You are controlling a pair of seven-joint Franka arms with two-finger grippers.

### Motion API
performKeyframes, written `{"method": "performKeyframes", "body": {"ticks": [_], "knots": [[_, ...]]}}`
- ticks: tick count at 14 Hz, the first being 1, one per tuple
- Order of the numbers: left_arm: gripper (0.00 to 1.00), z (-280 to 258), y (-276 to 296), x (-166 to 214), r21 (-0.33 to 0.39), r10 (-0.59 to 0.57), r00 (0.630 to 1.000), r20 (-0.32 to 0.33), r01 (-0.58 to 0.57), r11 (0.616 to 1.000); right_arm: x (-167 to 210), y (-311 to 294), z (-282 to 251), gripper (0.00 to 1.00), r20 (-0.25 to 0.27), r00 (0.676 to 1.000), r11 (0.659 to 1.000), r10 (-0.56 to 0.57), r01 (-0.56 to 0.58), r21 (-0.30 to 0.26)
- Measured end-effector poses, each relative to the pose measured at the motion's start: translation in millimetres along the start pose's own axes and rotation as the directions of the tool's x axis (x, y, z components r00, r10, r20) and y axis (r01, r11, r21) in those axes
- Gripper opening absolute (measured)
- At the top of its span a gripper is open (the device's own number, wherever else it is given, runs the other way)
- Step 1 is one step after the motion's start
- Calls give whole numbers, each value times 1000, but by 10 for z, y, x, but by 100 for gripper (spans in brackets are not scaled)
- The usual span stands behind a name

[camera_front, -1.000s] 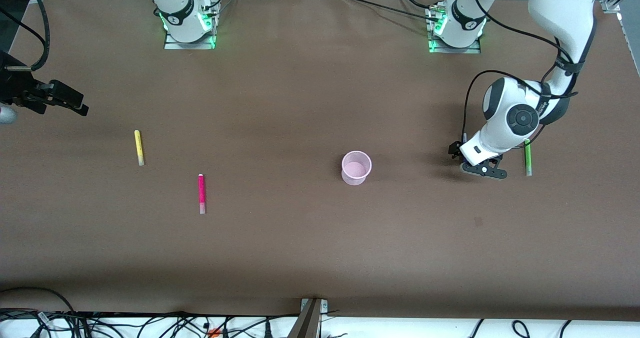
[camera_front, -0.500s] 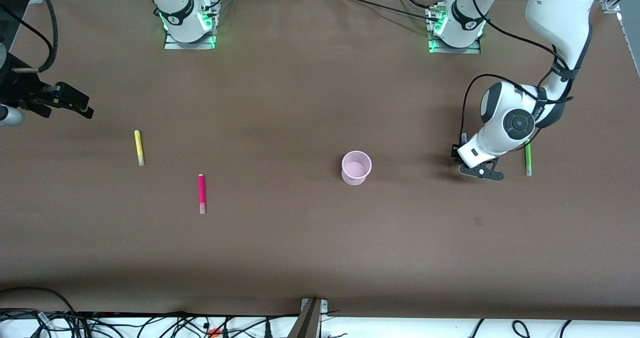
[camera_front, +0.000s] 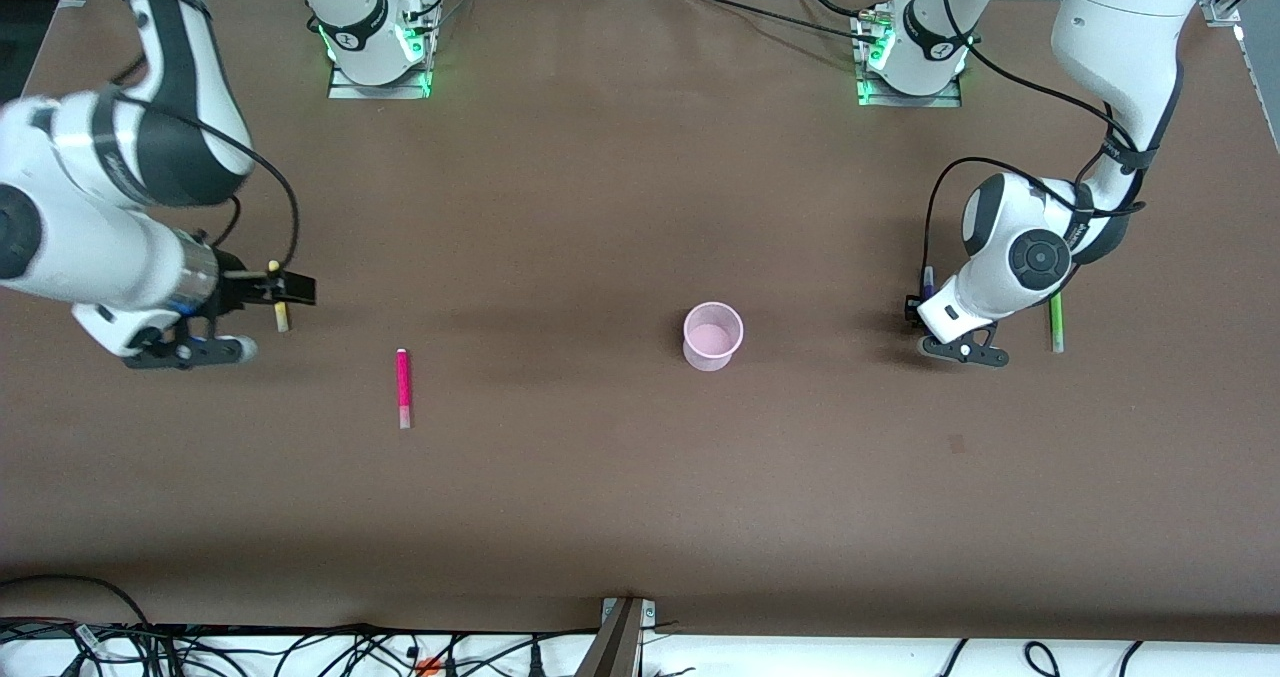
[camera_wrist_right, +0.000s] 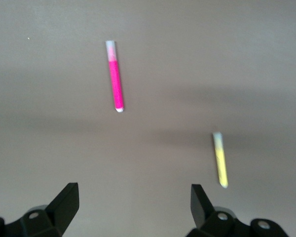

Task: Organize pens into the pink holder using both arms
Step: 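Lift the blue marker while the right gripper grasps the pink marker, then carry the blue marker to the holder while the right gripper lifts pink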

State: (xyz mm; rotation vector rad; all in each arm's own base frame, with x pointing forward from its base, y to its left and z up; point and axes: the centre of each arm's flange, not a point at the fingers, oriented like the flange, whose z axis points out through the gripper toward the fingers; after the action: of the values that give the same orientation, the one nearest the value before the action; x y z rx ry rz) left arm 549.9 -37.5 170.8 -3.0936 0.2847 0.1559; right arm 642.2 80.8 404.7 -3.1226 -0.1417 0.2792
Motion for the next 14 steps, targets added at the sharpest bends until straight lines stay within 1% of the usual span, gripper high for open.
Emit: {"method": "performKeyframes", "body": {"ticks": [1, 2, 3, 4, 6, 8, 9, 11, 12, 13, 14], "knots": [[34, -5, -9, 5, -1, -2, 1000, -2, 2, 1000, 109, -104, 215, 100, -15, 1000, 1000, -15, 15, -3], [22, -11, -11, 11, -1, -2, 1000, -3, 2, 1000, 214, -209, 453, 100, -36, 999, 1000, -29, 29, -5], [18, -13, -13, 13, 0, 0, 1000, -4, 0, 1000, 307, -317, 727, 100, -54, 998, 999, -42, 42, -8], [18, -17, -12, 17, 0, 6, 1000, -5, -6, 1000, 390, -406, 1018, 100, -68, 996, 999, -50, 49, -10], [18, -42, 5, 40, 0, 58, 998, -11, -58, 998, 536, -493, 1578, 99, -88, 995, 998, -55, 55, -13], [18, -151, 49, 100, 4, 123, 992, -34, -122, 992, 601, -490, 1964, 98, -80, 996, 999, -49, 48, -14], [18, -248, 88, 141, 7, 146, 988, -46, -146, 989, 604, -471, 2059, 98, -69, 997, 999, -46, 45, -16], [18, -521, 233, 248, 5, 186, 982, -42, -186, 982, 604, -441, 2095, 94, -63, 997, 999, -41, 40, -17], [18, -689, 357, 329, -8, 197, 979, -42, -198, 980, 603, -439, 2096, 94, -63, 997, 999, -41, 40, -17], [18, -858, 495, 415, -37, 194, 979, -55, -196, 980, 600, -439, 2102, 86, -61, 997, 999, -41, 40, -18], [18, -1002, 643, 490, -78, 186, 980, -76, -192, 978, 594, -438, 2112, 75, -59, 997, 999, -41, 40, -18]]}}
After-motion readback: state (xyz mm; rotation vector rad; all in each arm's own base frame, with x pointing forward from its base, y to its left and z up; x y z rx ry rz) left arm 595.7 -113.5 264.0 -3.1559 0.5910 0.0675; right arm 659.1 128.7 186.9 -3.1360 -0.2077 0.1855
